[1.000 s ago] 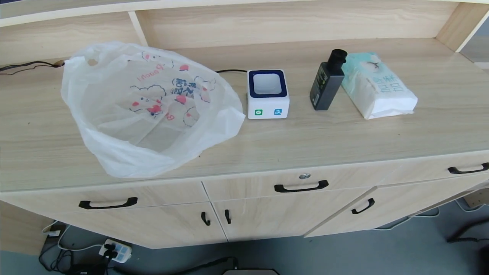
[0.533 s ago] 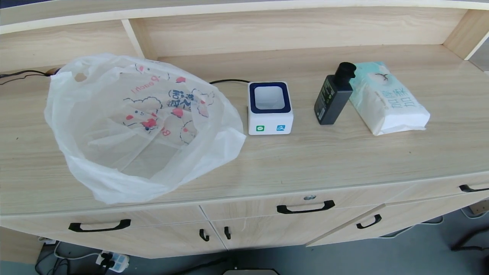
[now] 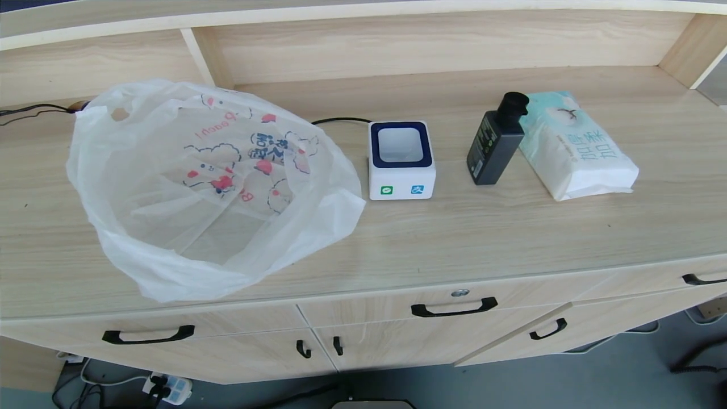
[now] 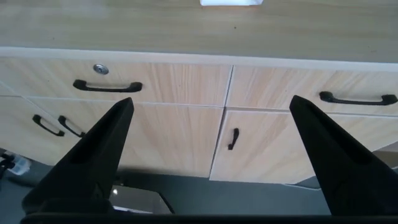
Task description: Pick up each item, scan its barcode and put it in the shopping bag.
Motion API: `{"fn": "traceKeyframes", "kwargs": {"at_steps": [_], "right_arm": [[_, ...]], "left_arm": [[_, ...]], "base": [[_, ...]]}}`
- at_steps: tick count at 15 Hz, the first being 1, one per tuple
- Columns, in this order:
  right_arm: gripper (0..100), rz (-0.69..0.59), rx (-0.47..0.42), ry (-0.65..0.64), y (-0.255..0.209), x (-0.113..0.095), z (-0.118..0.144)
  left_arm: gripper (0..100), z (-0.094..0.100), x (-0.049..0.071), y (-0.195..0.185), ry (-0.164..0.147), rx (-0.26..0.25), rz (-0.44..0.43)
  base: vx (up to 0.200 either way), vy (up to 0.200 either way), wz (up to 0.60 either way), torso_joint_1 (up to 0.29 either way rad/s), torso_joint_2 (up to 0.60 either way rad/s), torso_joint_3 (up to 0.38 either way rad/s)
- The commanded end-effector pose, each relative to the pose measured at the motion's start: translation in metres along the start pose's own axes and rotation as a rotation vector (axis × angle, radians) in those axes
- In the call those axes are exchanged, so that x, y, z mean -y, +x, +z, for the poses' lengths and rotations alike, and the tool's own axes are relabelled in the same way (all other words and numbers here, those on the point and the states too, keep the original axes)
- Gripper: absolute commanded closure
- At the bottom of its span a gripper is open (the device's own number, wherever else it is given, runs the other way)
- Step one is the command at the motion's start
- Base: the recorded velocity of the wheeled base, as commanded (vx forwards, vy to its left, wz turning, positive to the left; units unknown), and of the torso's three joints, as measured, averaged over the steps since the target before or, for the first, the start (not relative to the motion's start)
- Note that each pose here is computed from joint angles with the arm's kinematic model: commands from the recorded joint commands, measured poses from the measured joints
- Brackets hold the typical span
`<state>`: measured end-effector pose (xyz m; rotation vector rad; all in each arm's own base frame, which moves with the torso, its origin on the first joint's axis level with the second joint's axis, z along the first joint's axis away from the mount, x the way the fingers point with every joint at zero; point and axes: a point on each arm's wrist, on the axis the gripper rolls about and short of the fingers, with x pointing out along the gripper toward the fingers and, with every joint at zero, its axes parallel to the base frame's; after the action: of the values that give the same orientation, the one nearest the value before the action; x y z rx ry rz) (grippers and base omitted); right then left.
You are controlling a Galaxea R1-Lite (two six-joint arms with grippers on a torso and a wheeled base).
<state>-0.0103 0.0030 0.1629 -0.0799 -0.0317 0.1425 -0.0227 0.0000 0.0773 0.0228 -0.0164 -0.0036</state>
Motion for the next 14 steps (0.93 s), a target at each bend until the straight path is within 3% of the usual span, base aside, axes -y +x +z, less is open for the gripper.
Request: {"fn": "traceKeyframes", "kwargs": {"at_steps": [1,4,6,8,11,14], "right_arm": [[0,0.107,-0.170,0.034,0.076,0.013,0.059],[0,0.151,-0.182,0.034,0.126,0.018,0.090],[0,0.201,-0.060,0.010,0.186,0.015,0.108],[0,0.150,-0.024,0.000,0.220,0.012,0.100],[0,0.122,-0.001,-0.014,0.230,0.010,0.094],[0,0.261,0.008,0.028,0.243,-0.022,0.100]], "left_arm": [[0,0.000,0.000,0.000,0.000,0.000,0.001],[0,0.000,0.000,0.000,-0.001,0.002,0.001],[0,0.000,0.000,0.000,0.000,0.002,0.001],[0,0.000,0.000,0.000,0.000,0.002,-0.001],[0,0.000,0.000,0.000,-0.001,0.004,-0.001],[0,0.000,0.000,0.000,0.000,0.004,-0.001]], "base": [[0.000,0.000,0.00,0.000,0.00,0.000],[0.000,0.000,0.00,0.000,0.00,0.000],[0.000,0.000,0.00,0.000,0.00,0.000],[0.000,0.000,0.00,0.000,0.00,0.000],[0.000,0.000,0.00,0.000,0.00,0.000],[0.000,0.000,0.00,0.000,0.00,0.000]]}}
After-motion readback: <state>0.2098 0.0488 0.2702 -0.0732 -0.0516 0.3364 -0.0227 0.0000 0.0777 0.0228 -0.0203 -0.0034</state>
